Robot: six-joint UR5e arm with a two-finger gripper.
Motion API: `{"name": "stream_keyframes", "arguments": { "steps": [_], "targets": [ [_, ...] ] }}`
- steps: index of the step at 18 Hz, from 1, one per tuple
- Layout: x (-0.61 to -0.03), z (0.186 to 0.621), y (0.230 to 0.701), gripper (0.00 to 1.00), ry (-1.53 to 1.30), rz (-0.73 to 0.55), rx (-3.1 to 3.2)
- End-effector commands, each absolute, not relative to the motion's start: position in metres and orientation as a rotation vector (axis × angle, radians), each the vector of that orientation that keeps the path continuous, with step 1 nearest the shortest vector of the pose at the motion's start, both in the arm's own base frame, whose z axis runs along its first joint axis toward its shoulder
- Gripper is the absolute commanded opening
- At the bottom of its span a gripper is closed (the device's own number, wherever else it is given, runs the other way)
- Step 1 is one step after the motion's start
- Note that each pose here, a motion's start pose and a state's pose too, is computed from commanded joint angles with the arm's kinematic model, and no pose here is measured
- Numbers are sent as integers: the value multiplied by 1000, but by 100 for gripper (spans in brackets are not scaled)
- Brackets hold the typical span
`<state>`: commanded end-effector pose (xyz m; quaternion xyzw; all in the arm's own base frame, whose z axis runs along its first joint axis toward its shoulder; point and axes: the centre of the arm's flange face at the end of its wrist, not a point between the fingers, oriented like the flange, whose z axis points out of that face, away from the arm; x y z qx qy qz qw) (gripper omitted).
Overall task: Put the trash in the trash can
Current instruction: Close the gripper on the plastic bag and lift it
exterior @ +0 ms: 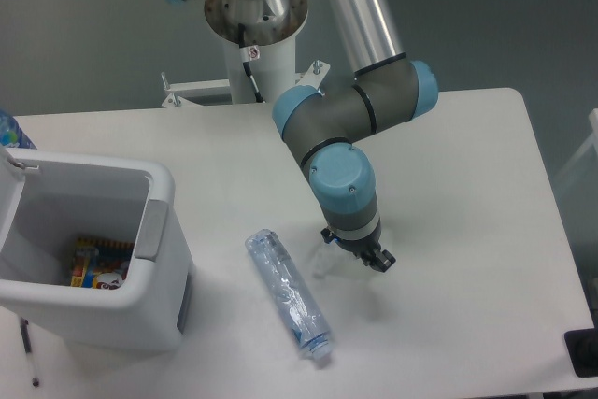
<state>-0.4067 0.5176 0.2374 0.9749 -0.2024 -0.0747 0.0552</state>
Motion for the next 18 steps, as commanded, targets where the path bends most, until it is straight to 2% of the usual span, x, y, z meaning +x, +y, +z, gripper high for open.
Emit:
{"name": "stream_keyframes", "arguments": {
  "steps": [6,13,18],
  "targets": [
    [-408,253,517,0,-612,-206,3041],
    [-437,296,498,0,-540,-169,3231],
    [-441,349,496,0,-454,-43,3338]
  ]
}}
